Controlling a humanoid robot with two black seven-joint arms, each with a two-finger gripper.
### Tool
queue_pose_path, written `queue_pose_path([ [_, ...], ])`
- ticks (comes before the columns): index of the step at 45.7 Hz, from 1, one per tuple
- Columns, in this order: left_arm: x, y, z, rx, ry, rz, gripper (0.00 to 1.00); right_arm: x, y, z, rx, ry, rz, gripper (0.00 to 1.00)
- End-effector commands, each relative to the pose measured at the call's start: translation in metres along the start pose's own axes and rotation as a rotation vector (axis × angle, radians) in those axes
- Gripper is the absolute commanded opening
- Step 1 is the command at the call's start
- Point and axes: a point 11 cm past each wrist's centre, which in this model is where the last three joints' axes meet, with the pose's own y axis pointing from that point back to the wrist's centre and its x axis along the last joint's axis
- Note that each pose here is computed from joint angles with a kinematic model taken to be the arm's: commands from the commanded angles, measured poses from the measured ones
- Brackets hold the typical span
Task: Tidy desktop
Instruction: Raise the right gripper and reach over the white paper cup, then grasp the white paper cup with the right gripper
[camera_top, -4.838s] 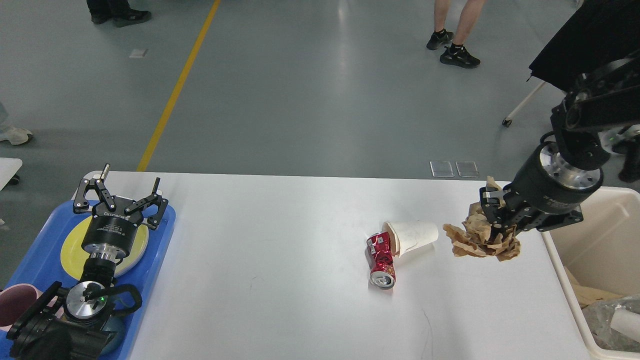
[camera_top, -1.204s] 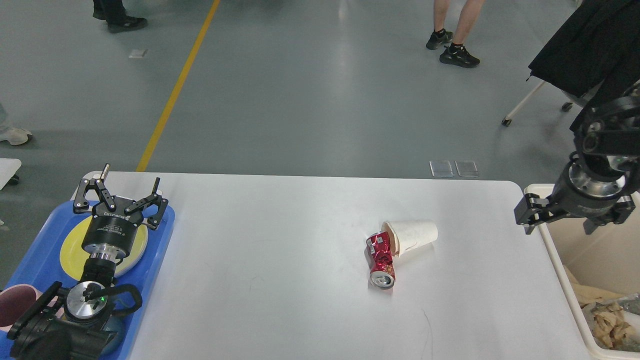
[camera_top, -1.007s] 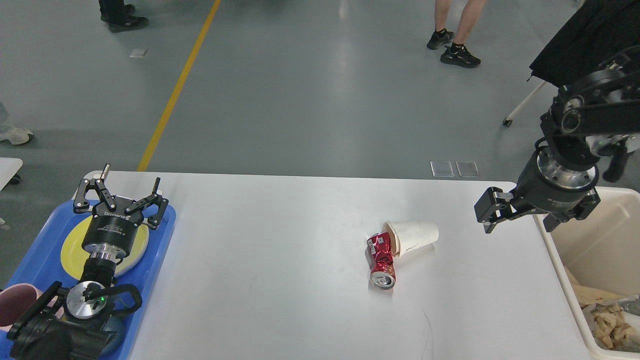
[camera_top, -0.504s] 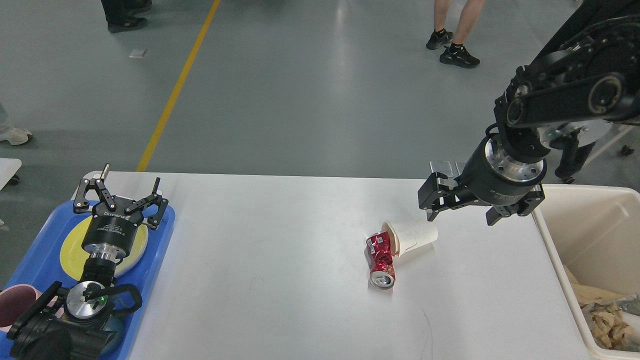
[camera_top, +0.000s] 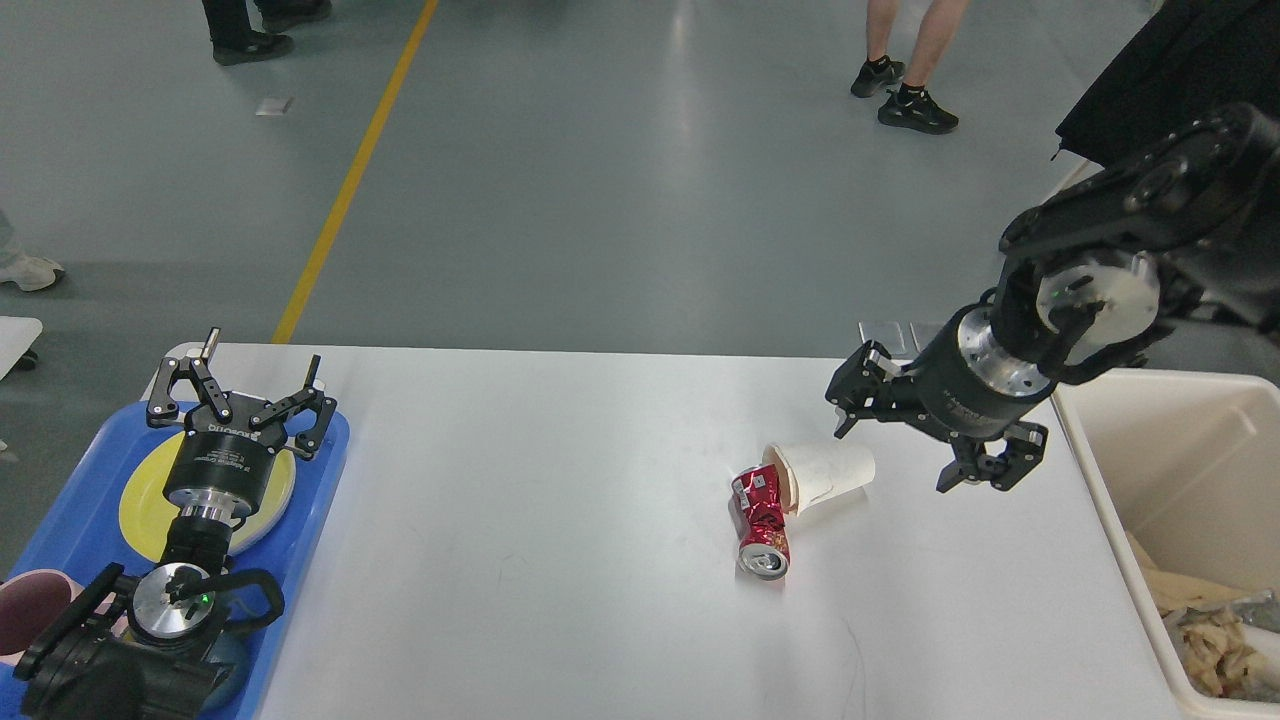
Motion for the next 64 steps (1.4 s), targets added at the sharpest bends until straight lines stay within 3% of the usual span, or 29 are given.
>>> queue_pose_path([
  [1,0.0,0.0,0.0,0.0,0.0,0.0,0.97,0.008,-0.033,-0.005,0.037,-0.136,0.048,1.0],
  [7,0.0,0.0,0.0,0.0,0.0,-0.002,0.97,0.021,-0.084,-0.006,0.101,-0.276,0.11,1.0],
  [15,0.0,0.0,0.0,0.0,0.0,-0.002,0.97,0.04,-0.119,-0.015,0.187,-0.386,0.161,1.0],
  [26,0.0,0.0,0.0,0.0,0.0,-0.002,0.97,0.038,-0.172,0.008,0.144,-0.375,0.213,1.0],
  [64,-0.001,0.0,0.0,0.0,0.001,-0.003,0.97,0.033,-0.209,0.014,0.184,-0.395,0.273,1.0],
])
